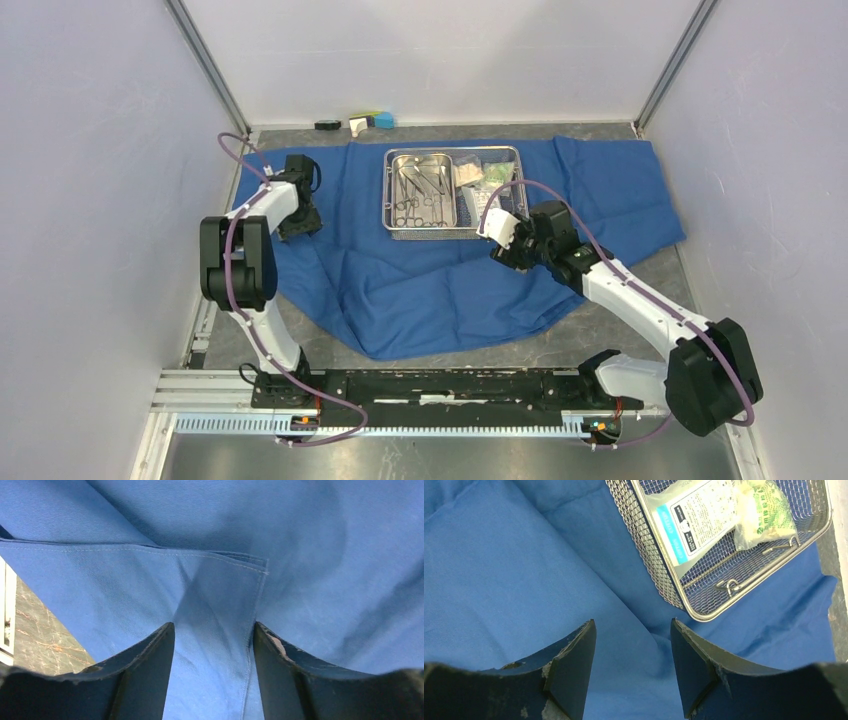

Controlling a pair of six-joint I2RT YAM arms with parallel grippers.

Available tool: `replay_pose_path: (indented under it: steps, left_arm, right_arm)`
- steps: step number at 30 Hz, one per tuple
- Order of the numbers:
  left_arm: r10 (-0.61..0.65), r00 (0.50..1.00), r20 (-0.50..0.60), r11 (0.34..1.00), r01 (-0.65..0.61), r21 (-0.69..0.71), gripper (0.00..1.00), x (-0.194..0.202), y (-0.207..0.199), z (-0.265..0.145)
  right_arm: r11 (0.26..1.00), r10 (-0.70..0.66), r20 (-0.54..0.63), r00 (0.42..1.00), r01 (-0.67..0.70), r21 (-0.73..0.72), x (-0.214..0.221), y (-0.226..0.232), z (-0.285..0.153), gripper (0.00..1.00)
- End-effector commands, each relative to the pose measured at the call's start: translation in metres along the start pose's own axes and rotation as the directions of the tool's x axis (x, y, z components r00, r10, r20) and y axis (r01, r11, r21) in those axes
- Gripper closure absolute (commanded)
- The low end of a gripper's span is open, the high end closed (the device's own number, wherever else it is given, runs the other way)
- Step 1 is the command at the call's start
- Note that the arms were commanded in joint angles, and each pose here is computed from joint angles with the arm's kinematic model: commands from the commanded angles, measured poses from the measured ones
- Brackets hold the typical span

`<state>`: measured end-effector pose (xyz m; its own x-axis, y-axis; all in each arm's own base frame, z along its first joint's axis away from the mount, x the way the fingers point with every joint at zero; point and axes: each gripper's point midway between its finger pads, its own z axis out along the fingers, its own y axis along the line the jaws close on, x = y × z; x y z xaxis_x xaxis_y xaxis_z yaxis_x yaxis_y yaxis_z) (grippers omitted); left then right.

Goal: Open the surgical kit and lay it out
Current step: Smooth out the surgical kit at the center of the board.

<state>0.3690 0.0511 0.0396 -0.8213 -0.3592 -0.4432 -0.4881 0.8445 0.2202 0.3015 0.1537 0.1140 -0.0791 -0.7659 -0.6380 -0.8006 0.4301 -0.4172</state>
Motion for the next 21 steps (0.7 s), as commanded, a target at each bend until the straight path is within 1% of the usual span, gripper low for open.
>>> replay_pose_path:
  steps: [1,7,9,12,16,21]
  left_arm:
    - [-0.106,0.994,-0.019,0.994,0.106,0.009,0.41,-0.003,0.014,0.011]
    - [-0.130,0.991,-0.038,0.990,0.132,0.055,0.60,0.003,0.021,0.015]
    - [-0.137,0.990,-0.044,0.988,0.140,0.071,0.69,0.003,0.023,0.014]
    - [-0.151,0.988,-0.026,0.984,0.153,0.090,0.82,-0.004,0.026,0.008]
    - [-0.145,0.989,0.013,0.982,0.143,0.125,0.97,-0.011,0.029,-0.006]
    - [-0.109,0.992,0.057,0.985,0.101,0.140,0.98,-0.012,0.035,-0.019]
  right_arm:
    - [1.000,-0.018,0.019,1.000,0.018,-0.011,-0.003,0.002,0.003,0.37]
    - [1.000,-0.023,0.014,1.000,0.023,-0.020,-0.001,0.004,0.005,0.37]
    - [0.999,-0.024,0.012,1.000,0.024,-0.021,-0.001,0.004,0.005,0.37]
    - [0.999,-0.025,0.009,1.000,0.025,-0.023,0.000,0.004,0.005,0.37]
    - [0.999,-0.028,0.007,1.000,0.028,-0.028,0.001,0.006,0.006,0.37]
    - [0.999,-0.031,-0.001,1.000,0.031,-0.040,0.003,0.007,0.007,0.37]
